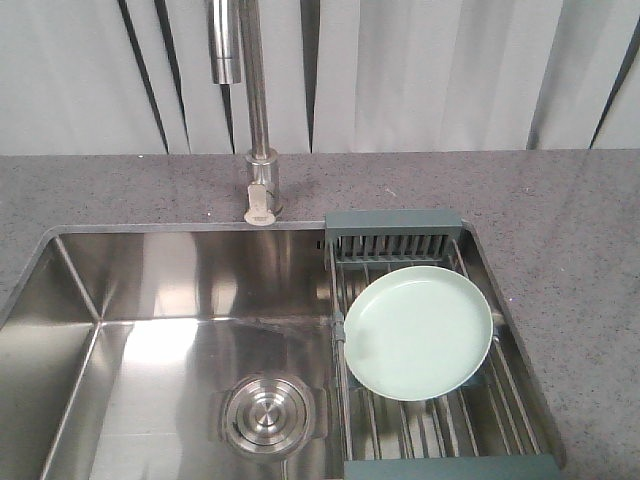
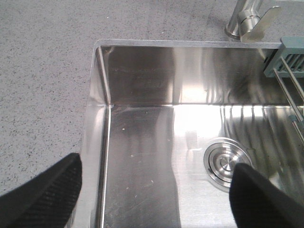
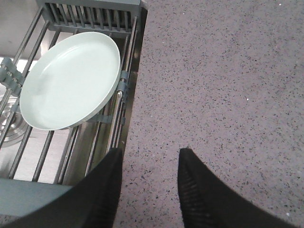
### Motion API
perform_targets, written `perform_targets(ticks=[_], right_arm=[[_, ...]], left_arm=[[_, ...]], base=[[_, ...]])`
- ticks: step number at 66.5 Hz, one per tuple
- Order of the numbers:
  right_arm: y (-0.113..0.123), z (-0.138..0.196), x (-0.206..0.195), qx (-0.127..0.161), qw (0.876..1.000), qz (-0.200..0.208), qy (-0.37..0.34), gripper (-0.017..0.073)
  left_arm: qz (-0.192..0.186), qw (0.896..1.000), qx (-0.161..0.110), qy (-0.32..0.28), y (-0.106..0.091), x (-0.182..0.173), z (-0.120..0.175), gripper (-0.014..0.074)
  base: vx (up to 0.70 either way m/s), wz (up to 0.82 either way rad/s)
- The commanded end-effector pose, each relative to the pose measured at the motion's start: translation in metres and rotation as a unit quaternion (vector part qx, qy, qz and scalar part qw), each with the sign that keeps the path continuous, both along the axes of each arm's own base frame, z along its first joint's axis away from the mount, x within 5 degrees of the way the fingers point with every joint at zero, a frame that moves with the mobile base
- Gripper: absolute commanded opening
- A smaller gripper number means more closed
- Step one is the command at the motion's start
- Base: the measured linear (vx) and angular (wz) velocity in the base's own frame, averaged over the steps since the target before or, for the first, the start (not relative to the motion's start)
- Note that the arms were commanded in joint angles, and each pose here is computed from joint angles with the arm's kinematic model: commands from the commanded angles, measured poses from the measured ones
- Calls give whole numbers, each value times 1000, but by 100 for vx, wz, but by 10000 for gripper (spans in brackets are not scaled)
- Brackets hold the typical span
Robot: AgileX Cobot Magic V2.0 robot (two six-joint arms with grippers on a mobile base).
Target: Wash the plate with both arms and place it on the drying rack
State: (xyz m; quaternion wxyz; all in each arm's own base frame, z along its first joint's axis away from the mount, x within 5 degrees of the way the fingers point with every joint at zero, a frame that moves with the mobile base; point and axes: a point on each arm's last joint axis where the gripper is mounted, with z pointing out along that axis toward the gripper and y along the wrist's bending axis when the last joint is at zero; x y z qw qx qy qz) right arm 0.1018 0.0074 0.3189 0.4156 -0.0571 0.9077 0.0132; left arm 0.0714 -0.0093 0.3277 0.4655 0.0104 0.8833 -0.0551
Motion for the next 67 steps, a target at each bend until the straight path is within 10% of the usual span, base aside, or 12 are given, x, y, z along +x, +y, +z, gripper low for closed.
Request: perform_targets(ticks=[1,67], right_arm=[[-1,11,3,-6,999,0,-35,251],[2,8,0,18,1000,4,-11,232]], left_arm=[[0,999,-9,-40,-1,3,12,585],[0,999,-9,-40,-1,3,12,585]], base=[[0,0],[0,0]])
